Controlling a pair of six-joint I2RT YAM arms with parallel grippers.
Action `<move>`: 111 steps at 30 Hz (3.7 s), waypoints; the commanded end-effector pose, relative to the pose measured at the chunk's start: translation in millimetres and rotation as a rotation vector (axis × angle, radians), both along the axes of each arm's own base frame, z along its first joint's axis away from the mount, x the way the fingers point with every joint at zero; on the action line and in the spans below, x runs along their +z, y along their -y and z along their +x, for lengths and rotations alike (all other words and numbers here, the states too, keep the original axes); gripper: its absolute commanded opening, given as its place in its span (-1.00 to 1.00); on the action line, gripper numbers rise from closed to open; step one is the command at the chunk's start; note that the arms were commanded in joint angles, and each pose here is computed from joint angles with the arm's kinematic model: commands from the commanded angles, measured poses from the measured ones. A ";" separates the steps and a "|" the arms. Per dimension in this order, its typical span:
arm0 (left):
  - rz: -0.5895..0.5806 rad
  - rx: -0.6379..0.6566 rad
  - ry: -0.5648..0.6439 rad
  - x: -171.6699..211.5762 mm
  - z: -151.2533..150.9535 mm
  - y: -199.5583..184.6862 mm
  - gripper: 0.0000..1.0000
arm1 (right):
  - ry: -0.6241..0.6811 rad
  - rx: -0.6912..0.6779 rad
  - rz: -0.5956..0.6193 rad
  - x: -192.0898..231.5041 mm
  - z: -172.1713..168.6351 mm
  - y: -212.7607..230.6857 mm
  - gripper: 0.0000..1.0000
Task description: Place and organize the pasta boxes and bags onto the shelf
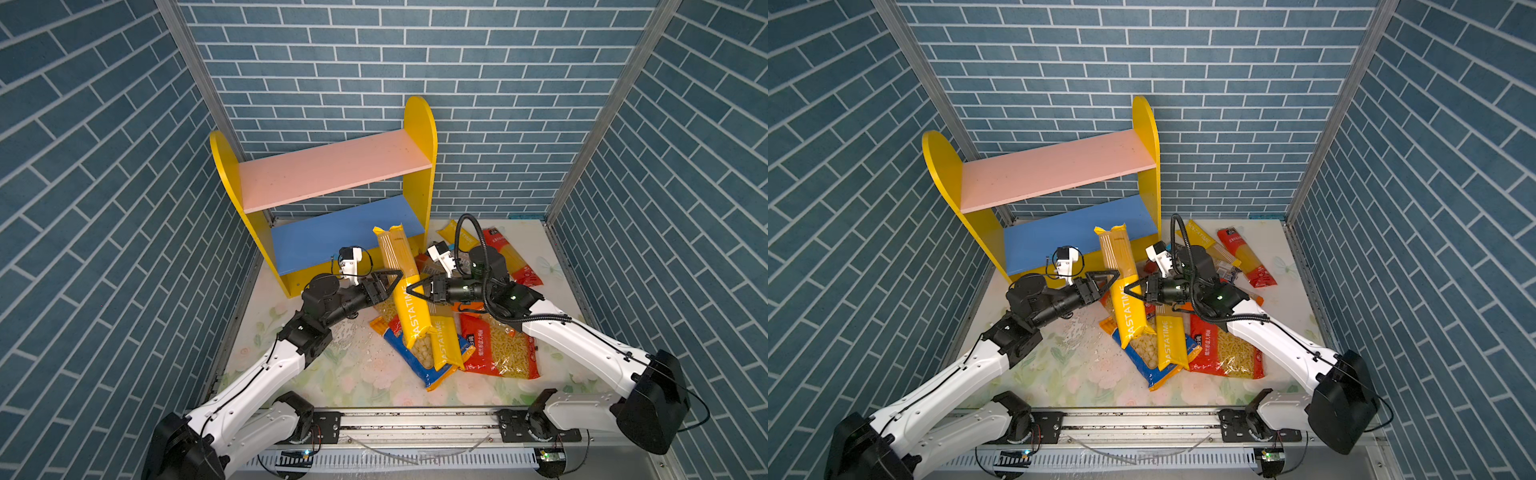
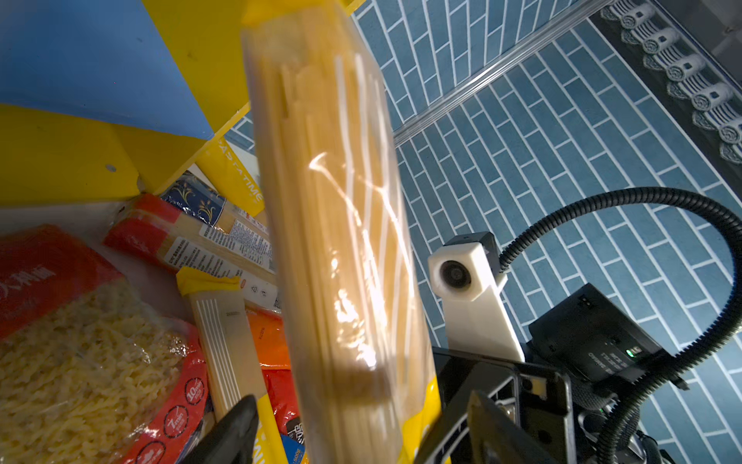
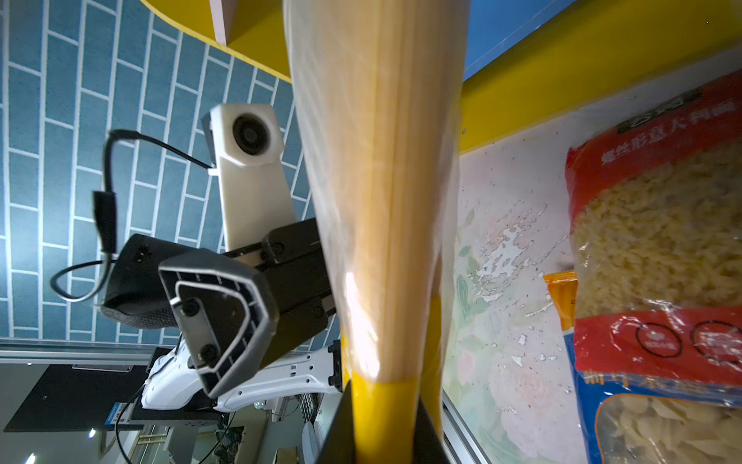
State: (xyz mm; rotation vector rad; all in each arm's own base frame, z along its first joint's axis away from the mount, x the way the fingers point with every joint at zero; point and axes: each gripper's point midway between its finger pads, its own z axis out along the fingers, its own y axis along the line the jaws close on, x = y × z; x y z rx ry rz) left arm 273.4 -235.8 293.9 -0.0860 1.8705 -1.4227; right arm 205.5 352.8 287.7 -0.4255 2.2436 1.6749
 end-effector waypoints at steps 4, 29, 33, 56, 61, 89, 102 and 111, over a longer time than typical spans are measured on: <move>0.004 0.004 0.025 10.5 5.9 -6.5 0.44 | 0.226 0.073 0.132 75.9 -17.9 -14.3 -0.96; -0.218 -0.017 0.159 100.7 6.3 -17.0 -0.85 | 0.165 0.108 0.170 57.5 -24.4 -28.5 0.11; -0.276 0.000 0.203 129.0 7.9 -30.3 -0.92 | 0.114 0.085 0.213 49.6 -13.2 -15.1 0.47; -0.400 0.099 0.340 195.2 41.7 -90.4 -0.91 | -0.005 0.113 0.455 90.3 -4.3 -32.2 0.14; -0.400 0.122 0.354 203.3 43.1 -103.0 -0.90 | 0.008 0.135 0.466 100.1 -5.4 -45.8 0.10; -0.294 0.286 0.214 180.1 33.9 -153.7 0.50 | 0.064 -0.031 0.650 210.3 84.8 -120.8 -0.98; -0.222 0.389 0.130 158.1 37.1 -168.6 0.67 | -0.006 -0.193 0.474 200.5 120.6 -177.0 -0.97; -0.094 0.521 0.077 151.7 30.4 -189.5 0.89 | -0.041 -0.190 0.419 189.8 117.1 -209.4 -0.86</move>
